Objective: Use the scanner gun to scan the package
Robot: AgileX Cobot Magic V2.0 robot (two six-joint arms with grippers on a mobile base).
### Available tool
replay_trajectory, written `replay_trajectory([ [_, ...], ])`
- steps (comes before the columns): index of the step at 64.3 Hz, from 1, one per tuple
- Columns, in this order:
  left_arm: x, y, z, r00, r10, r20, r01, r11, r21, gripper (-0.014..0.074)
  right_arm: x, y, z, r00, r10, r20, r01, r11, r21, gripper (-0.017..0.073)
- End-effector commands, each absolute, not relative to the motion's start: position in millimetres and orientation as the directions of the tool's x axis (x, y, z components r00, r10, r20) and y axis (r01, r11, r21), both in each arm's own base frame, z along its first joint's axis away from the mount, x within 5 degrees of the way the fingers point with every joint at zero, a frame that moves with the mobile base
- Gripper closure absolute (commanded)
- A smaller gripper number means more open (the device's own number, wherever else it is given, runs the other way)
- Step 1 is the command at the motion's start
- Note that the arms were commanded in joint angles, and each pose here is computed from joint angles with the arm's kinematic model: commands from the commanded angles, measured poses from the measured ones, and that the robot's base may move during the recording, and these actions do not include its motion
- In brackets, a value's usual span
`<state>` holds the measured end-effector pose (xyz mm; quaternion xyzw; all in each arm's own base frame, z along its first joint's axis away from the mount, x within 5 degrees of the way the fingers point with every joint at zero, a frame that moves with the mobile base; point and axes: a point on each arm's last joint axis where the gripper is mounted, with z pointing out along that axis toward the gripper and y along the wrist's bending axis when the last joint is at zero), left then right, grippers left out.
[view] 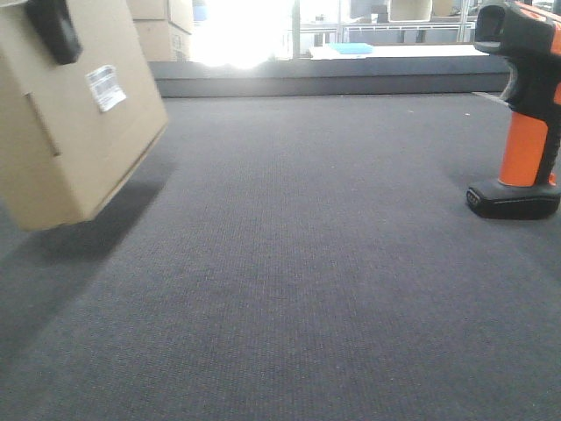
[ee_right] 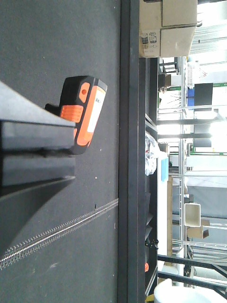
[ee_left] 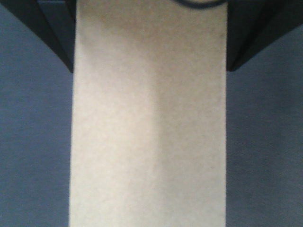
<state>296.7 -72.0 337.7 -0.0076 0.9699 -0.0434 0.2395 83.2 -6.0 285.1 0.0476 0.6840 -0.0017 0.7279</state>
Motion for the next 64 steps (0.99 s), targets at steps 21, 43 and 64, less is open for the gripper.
replay_trajectory([
  [21,291,-60,316,-0.917,0.059,-0.395,0.027,0.996,0.084,0.0505,82,-6,289,0.082,0.065,-0.995,0.069,0.995,0.071,0.0727],
  [43,294,-45,315,-0.91,-0.008,-0.414,-0.052,0.994,0.096,0.0505,82,-6,288,0.075,0.065,-0.995,0.071,0.995,0.071,0.0727],
  [64,298,-35,315,-0.904,-0.051,-0.424,-0.081,0.995,0.053,0.0505,82,-6,288,0.075,0.065,-0.995,0.071,0.995,0.071,0.0727],
])
